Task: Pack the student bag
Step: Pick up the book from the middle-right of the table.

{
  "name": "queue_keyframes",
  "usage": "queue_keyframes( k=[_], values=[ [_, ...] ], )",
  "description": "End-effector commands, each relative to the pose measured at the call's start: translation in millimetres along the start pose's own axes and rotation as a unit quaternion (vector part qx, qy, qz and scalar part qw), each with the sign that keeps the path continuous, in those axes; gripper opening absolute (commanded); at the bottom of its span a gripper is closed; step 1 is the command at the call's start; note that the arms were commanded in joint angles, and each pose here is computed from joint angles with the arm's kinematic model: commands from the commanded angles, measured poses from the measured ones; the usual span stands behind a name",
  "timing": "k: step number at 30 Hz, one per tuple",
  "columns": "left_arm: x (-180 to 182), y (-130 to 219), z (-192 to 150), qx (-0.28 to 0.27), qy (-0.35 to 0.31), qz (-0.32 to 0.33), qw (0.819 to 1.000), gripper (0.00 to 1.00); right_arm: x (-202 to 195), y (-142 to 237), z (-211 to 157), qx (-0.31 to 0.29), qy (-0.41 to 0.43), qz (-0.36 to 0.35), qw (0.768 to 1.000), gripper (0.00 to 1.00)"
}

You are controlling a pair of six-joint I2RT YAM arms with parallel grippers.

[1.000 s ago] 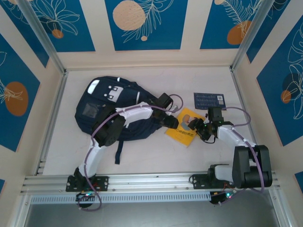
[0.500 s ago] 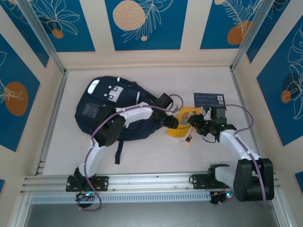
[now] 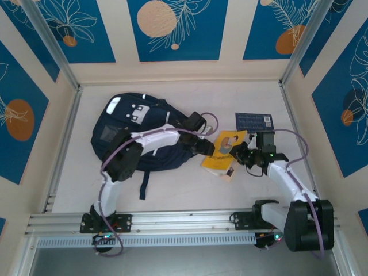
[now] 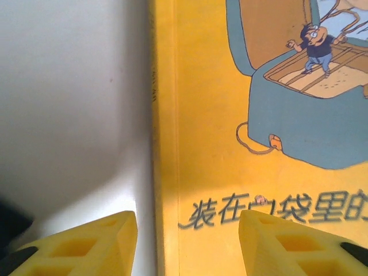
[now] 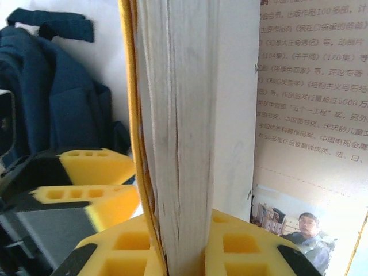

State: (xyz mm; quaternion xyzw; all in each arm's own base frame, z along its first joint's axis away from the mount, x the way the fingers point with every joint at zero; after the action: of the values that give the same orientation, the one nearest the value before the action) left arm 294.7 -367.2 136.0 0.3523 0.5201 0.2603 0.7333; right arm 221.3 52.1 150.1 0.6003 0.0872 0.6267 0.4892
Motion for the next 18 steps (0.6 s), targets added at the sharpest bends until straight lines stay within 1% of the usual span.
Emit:
queue_keyframes(
  k=[1, 4, 10, 13, 18],
  values=[
    [-4.1, 57.4, 15.2, -0.066, 0.027, -0.025, 0.997, 0.53, 31.4, 21.0, 6.9, -0.016, 0.05, 0.067, 0.996, 0.06],
    [-6.3, 88.7, 14.4, -0.084, 0.039, -0.047, 0.995, 0.55, 50.2, 34.9, 7.4, -0.024, 0.072, 0.11, 0.991, 0.05],
    [-7.9, 127.9, 9.3, -0.094, 0.064, -0.093, 0.989, 0.62, 85.8, 59.1, 5.2, -0.045, 0.109, 0.193, 0.974, 0.04],
    [-7.9, 139.0, 8.7, -0.093, 0.074, -0.125, 0.985, 0.65, 102.1, 65.6, 1.2, -0.04, 0.13, 0.231, 0.963, 0.04],
    [-12.4, 139.9, 8.1, -0.061, 0.091, -0.209, 0.972, 0.66, 116.2, 68.9, -2.8, -0.027, 0.142, 0.285, 0.948, 0.05]
  ],
)
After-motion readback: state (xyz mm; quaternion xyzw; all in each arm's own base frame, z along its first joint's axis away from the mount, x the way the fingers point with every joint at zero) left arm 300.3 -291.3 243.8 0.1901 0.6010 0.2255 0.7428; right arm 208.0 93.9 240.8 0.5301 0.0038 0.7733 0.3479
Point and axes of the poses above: each hand's point on the last joint's axis, 136 mm out from that joint toward the fingers, its own y axis back along the fingers, its own x axis along the line the jaws close on, z = x × y, the point moved 8 cm from there along y, back along the fingers, and after that the axes turned 9 degrees about y, right-handed, at the moved point
